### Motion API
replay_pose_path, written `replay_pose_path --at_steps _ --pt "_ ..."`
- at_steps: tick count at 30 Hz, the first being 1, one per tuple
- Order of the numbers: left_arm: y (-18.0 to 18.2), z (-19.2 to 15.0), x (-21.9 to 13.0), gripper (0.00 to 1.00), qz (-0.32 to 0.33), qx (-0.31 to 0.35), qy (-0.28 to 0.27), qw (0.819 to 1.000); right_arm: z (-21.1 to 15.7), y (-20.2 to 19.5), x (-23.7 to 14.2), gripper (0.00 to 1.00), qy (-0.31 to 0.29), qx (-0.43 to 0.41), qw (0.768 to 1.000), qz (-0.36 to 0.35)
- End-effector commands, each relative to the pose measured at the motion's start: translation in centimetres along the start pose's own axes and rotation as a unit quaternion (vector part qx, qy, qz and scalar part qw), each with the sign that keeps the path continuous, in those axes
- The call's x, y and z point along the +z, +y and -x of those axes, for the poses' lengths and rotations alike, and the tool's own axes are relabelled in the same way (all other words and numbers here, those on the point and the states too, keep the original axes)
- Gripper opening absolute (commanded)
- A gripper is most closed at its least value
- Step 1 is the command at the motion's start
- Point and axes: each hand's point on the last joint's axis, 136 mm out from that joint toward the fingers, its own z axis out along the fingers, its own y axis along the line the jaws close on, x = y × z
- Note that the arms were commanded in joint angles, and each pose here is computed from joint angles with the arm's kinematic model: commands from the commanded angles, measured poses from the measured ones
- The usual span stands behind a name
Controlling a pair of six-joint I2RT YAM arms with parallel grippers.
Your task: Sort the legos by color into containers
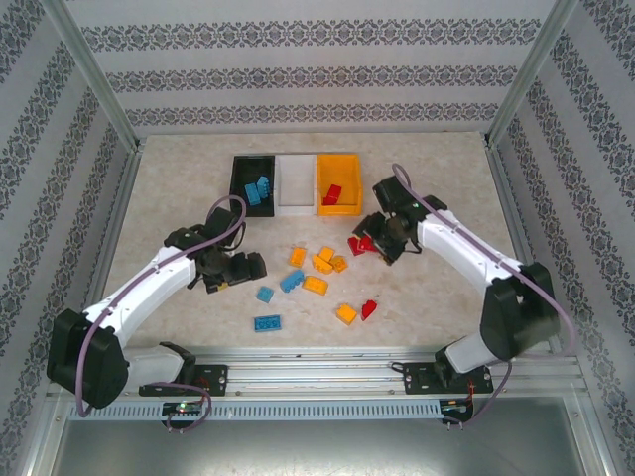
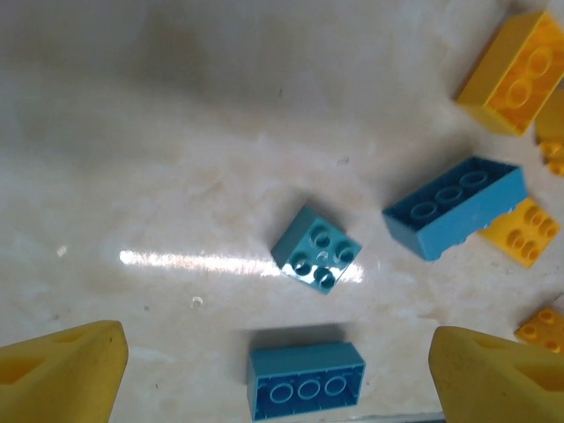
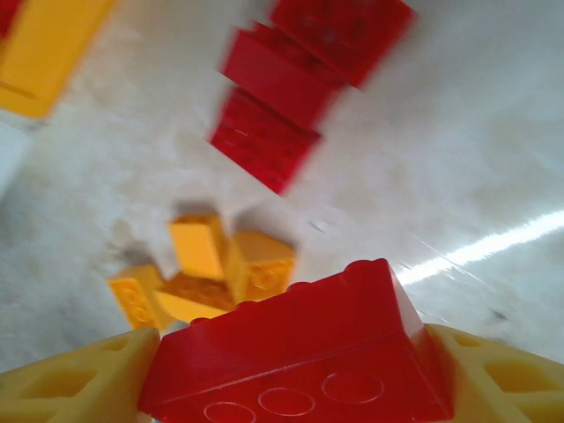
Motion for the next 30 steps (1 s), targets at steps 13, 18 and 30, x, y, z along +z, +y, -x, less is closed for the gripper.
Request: replay_pose_path --at_steps 13,18,30 --pt "2.2 -5.1 -1.9 0.9 -0.013 -0.013 0.038 0.999 8.8 13.7 5.0 0.74 -0.02 -0.043 0.998 0.051" --pt "2.8 -6.0 -2.3 0.9 -0.016 -0.011 0.04 0.999 10.3 15.6 4.7 0.82 -0.024 -0.057 0.996 0.066" --pt "2.0 -4.9 -1.5 0.89 -0.011 0.005 0.046 0.999 8.2 12.8 -0.5 0.86 -0.028 -0.101 0.989 0.101"
